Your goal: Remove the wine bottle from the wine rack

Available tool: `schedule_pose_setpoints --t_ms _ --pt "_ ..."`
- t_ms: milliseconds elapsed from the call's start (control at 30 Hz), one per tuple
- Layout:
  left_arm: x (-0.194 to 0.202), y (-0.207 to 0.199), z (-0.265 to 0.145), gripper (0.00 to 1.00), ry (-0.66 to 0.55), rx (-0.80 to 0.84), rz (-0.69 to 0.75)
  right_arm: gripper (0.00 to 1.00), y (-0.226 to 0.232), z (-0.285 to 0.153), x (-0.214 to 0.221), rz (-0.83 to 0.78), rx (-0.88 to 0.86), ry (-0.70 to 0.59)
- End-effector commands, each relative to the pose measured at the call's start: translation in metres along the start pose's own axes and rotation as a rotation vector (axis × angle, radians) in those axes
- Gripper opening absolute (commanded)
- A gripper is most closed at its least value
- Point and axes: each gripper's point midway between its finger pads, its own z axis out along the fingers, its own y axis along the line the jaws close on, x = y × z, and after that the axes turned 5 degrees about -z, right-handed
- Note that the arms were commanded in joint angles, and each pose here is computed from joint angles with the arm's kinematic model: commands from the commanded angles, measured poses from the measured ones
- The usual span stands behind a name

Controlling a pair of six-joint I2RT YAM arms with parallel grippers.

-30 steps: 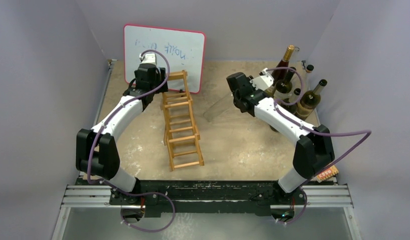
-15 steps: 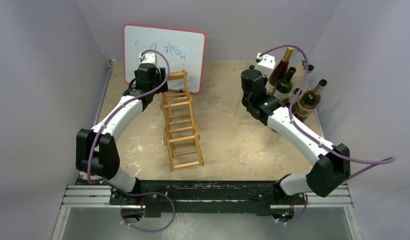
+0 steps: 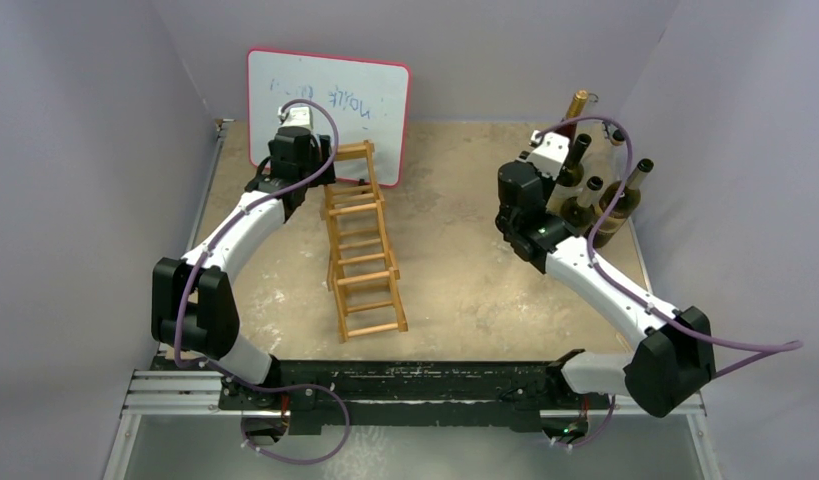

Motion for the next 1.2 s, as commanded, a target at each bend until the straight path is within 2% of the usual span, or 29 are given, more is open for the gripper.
schedule_pose_setpoints --t_ms 0,567,700,900,1167 --pt "-0.042 -0.005 -0.009 0.72 -0.116 0.027 -0.055 0.00 -0.020 0.001 -0.029 0.173 0.076 -0.091" --pt "-0.041 -0.005 -0.009 0.72 -0.115 0.030 -0.055 0.01 -0.030 0.008 0.022 0.192 0.089 -0.027" --pt "-0.041 -0.005 -0.009 0.72 -0.117 0.029 -0.055 0.11 -0.031 0.006 0.026 0.185 0.085 -0.018" --pt "-0.041 -0.005 -0.009 0.72 -0.116 0.028 -0.055 0.36 -0.034 0.003 0.023 0.171 0.075 -0.022" --pt "-0.042 -0.005 -0.009 0.72 -0.119 0.030 -0.056 0.51 -0.031 0.001 0.019 0.137 0.037 -0.019"
